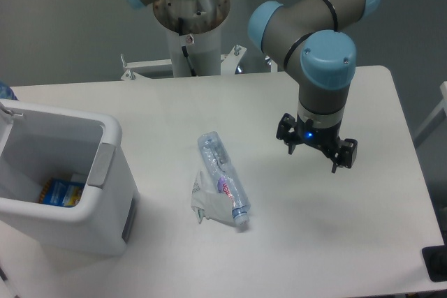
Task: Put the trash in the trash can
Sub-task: 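Move the gripper over the white tissue and lower it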
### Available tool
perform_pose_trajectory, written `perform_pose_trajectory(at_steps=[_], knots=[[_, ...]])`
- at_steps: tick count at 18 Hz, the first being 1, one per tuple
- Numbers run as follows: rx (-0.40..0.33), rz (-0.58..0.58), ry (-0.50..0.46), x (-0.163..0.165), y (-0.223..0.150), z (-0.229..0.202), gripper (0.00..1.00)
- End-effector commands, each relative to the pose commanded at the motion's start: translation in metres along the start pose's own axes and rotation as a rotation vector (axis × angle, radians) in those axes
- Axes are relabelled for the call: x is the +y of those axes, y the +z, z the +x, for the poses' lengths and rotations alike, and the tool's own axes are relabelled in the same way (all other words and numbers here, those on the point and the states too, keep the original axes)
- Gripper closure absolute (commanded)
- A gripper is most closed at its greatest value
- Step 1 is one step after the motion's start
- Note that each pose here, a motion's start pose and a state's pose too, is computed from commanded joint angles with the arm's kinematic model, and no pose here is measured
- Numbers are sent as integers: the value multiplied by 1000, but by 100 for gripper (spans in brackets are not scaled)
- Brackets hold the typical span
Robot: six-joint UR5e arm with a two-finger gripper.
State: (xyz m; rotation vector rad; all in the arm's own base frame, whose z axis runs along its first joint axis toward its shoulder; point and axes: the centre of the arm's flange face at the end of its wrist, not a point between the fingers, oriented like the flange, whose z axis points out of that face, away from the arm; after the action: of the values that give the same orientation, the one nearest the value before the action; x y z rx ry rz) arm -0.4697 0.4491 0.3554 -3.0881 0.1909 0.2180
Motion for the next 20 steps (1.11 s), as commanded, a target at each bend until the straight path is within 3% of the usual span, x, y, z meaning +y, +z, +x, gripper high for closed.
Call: perform_pose_trajectory(at_steps=[3, 9, 11, 14, 20], knots=[[1, 3, -2, 0, 0, 0, 0], [8, 40, -100, -19, -3, 6, 0], [-2, 54, -125, -35, 0, 20, 0], [-81, 137, -202, -56, 11, 48, 0], [-78, 142, -179, -60, 31, 92, 0]])
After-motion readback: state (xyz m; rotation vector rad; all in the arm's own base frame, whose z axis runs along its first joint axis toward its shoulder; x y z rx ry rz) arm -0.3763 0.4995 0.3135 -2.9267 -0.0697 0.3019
